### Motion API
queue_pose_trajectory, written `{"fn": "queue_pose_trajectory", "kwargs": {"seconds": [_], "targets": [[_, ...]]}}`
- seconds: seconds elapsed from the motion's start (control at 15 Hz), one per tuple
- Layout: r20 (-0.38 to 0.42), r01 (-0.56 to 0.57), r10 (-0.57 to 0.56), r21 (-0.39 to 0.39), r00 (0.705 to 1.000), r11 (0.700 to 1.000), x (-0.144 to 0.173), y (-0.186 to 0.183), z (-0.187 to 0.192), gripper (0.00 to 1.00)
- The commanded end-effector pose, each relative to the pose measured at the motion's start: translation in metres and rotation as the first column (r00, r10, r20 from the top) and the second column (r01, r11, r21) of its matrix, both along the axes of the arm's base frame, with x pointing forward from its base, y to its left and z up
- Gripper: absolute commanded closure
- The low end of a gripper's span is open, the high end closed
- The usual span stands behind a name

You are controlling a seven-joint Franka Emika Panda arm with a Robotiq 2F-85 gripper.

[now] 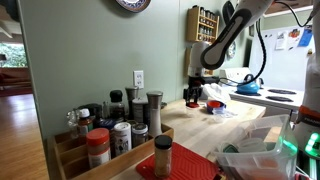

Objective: Pick up the red lunch box lid from the stacked lunch boxes and put it on the table, pick up the top clear stacked lunch box and put it on the table, pick up the red lunch box lid from the table and put it on the lunch box closer to the wall

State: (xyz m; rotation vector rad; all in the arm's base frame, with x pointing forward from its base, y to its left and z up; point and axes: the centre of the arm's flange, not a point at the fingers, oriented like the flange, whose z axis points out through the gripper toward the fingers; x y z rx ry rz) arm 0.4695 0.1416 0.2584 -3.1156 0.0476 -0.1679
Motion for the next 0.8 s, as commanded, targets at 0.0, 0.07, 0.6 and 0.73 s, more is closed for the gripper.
{"fn": "queue_pose_trajectory", "kwargs": {"seconds": [0.0, 0.07, 0.6, 0.73], "targets": [[0.016, 0.037, -0.037, 0.021, 0.999, 0.999, -0.0026, 0.0012, -0.0117, 0.53], [0.020, 0.041, -0.042, 0.030, 0.999, 0.999, -0.0020, 0.0016, -0.0112, 0.53], [0.031, 0.031, -0.032, 0.018, 0.999, 0.999, -0.0010, 0.0017, -0.0059, 0.07], [0.029, 0.030, -0.030, 0.017, 0.999, 0.999, -0.0010, 0.0014, -0.0048, 0.00]]}}
